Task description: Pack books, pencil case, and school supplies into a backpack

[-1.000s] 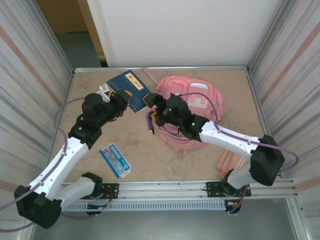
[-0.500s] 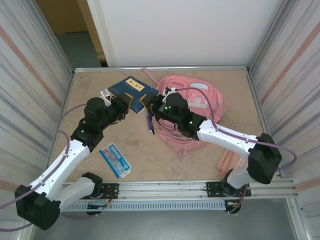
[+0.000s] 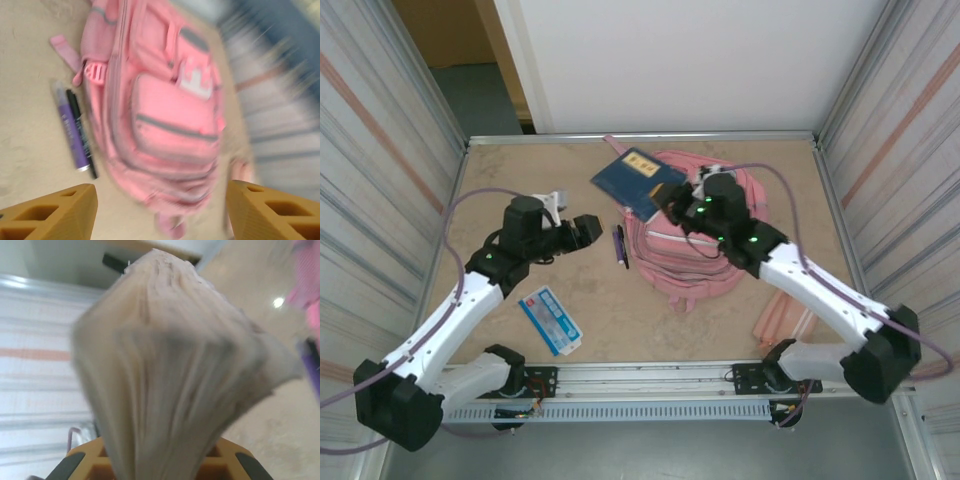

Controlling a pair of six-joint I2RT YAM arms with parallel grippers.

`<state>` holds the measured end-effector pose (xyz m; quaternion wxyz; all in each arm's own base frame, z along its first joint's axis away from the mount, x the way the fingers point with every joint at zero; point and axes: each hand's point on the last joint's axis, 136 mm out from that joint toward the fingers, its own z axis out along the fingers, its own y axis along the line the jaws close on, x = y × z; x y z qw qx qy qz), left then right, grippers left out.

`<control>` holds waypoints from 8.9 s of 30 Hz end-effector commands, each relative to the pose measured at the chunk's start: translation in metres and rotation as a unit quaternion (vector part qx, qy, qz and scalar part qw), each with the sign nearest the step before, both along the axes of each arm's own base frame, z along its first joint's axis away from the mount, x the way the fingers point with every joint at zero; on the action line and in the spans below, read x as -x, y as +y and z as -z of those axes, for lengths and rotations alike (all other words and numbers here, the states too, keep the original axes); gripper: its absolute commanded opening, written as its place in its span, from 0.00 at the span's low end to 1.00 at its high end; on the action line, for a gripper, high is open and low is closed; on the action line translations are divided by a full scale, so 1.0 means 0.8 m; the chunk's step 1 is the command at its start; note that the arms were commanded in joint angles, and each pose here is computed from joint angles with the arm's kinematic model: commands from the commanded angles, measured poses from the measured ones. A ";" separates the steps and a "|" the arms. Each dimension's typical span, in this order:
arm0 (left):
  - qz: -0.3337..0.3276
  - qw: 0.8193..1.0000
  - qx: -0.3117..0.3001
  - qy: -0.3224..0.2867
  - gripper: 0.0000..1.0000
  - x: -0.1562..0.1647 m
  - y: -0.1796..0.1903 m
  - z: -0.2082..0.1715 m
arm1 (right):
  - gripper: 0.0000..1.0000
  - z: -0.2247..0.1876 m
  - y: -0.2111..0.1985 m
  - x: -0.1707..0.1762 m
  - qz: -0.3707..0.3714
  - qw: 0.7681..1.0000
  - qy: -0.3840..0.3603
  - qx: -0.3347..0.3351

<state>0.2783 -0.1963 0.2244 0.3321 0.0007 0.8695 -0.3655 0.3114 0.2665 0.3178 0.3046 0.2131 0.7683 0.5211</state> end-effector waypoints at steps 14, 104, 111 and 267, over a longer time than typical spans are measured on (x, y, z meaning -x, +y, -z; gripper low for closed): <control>0.331 0.826 -0.443 -0.111 0.66 -0.032 -0.115 0.139 | 0.07 -0.009 -0.238 0.090 0.137 0.976 -0.026 0.166; 0.307 0.949 -0.005 -0.070 0.00 -0.126 -0.263 -0.097 | 0.00 0.180 -0.109 -0.104 -0.009 0.996 0.028 0.087; 0.302 0.951 -0.003 -0.066 0.00 -0.138 -0.267 -0.094 | 0.00 0.222 -0.073 -0.152 -0.027 0.998 0.043 0.032; 0.005 0.981 0.097 0.170 0.00 -0.100 -0.098 0.115 | 0.30 0.329 0.064 0.003 -0.013 0.845 0.029 0.533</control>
